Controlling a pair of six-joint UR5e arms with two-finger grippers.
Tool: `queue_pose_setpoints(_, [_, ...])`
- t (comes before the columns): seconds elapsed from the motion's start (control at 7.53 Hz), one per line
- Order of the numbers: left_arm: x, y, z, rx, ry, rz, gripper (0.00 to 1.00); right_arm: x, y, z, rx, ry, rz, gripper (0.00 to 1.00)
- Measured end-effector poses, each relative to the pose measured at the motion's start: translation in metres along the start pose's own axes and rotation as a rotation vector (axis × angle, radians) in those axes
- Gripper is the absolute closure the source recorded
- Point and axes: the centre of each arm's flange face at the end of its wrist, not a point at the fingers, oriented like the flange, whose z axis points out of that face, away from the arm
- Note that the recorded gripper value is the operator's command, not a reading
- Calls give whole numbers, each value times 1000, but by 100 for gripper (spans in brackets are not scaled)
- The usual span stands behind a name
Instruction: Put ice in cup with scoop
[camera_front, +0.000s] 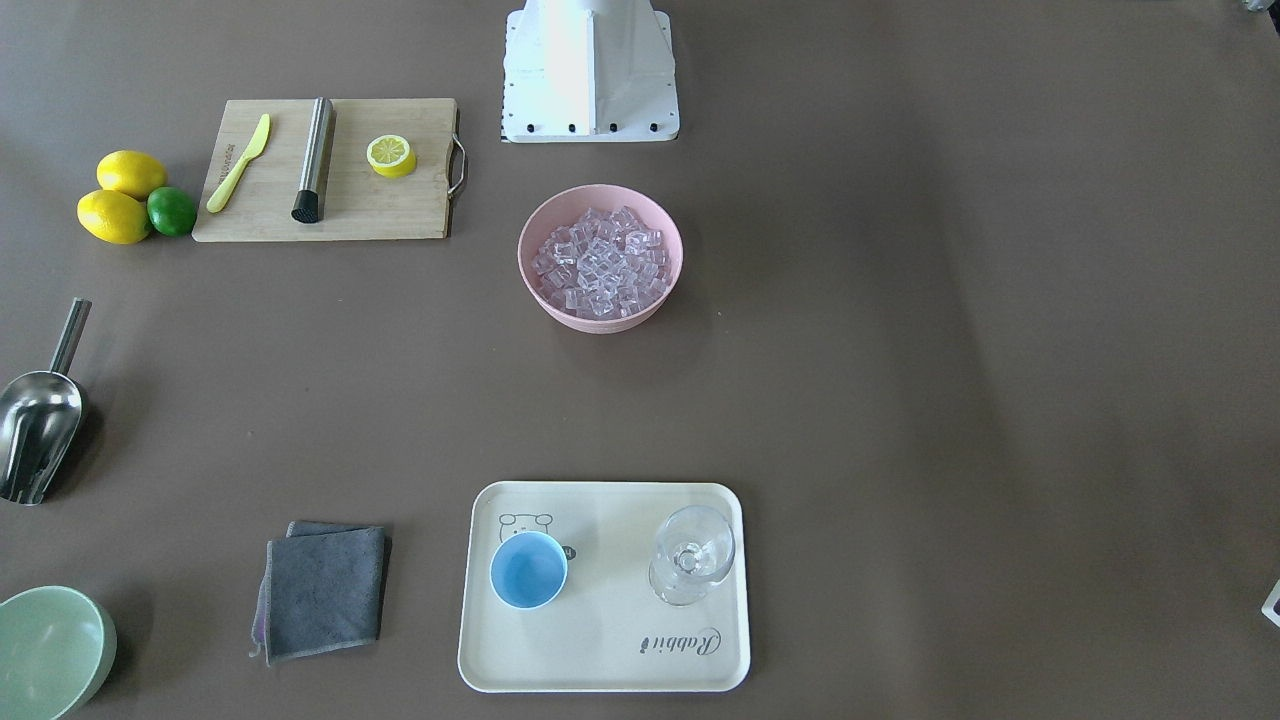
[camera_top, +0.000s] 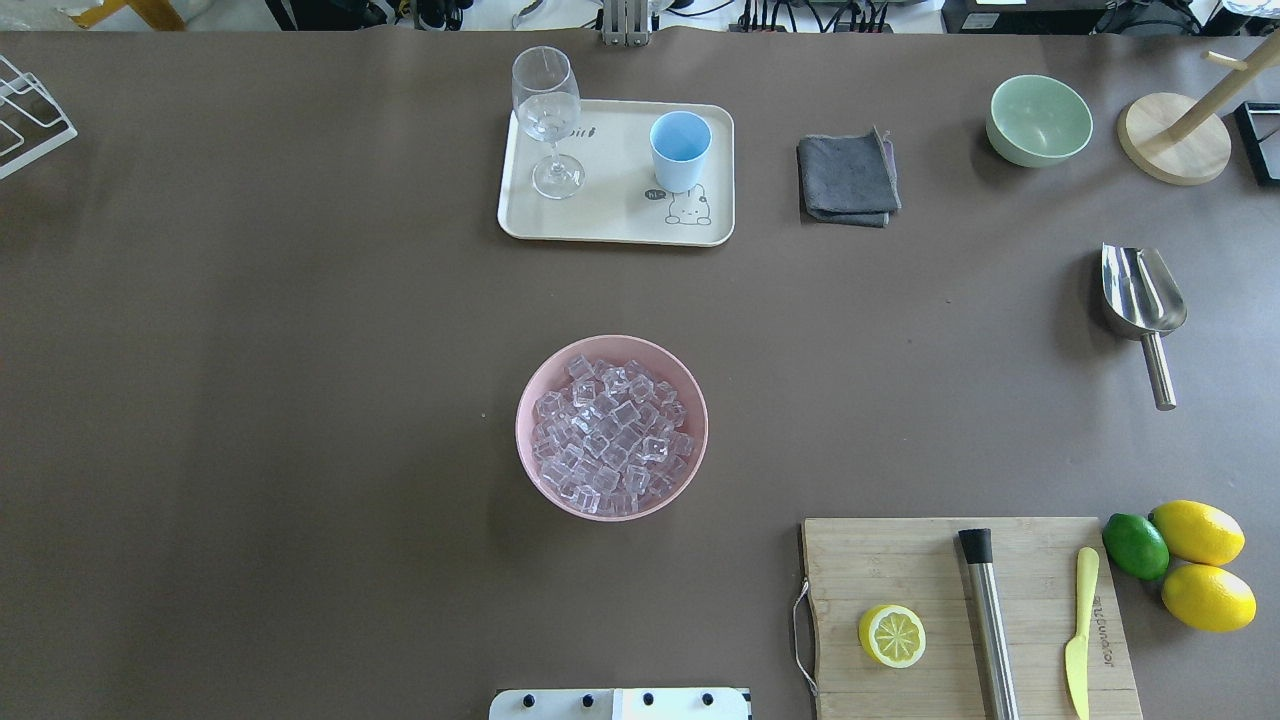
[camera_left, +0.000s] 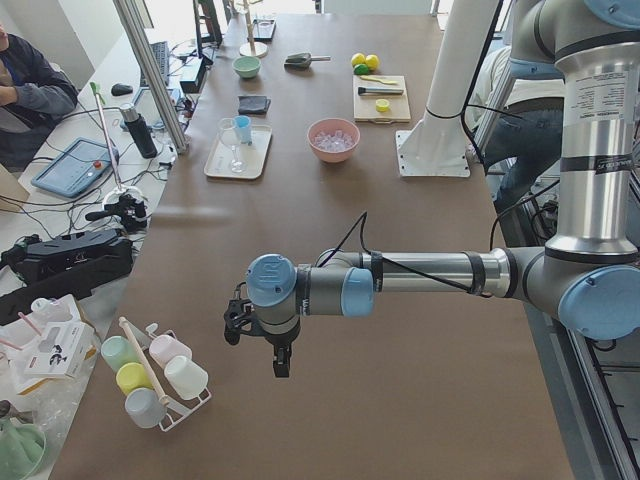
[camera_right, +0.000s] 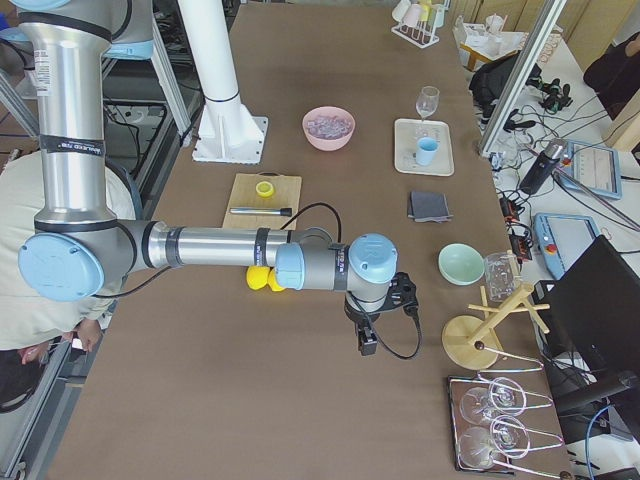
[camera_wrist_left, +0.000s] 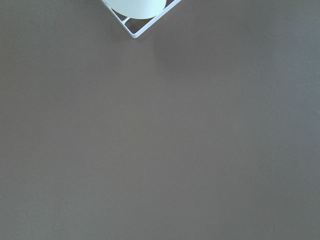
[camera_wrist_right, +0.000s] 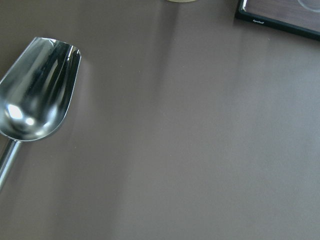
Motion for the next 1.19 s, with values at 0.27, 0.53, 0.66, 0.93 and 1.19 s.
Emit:
queue_pose_setpoints(0.27, [0, 0, 0, 0, 1, 1, 2, -1, -2, -1, -1, 4, -1, 0])
queue_pose_setpoints(0.53, [0, 0, 1, 0, 2, 1, 2, 0, -3, 2, -7, 4, -1, 0])
queue_pose_setpoints(0.66, [1, -1, 0, 1, 1, 1, 2, 0, -3, 4, -10, 3, -1, 0])
queue_pose_setpoints(0.93, [1, -1, 0, 1, 0, 1, 2, -1, 0, 6, -12, -5, -8, 0])
queue_pose_setpoints(1.19, [1, -1, 1, -1, -1, 1, 2, -6, 1, 3, -8, -8, -5, 0])
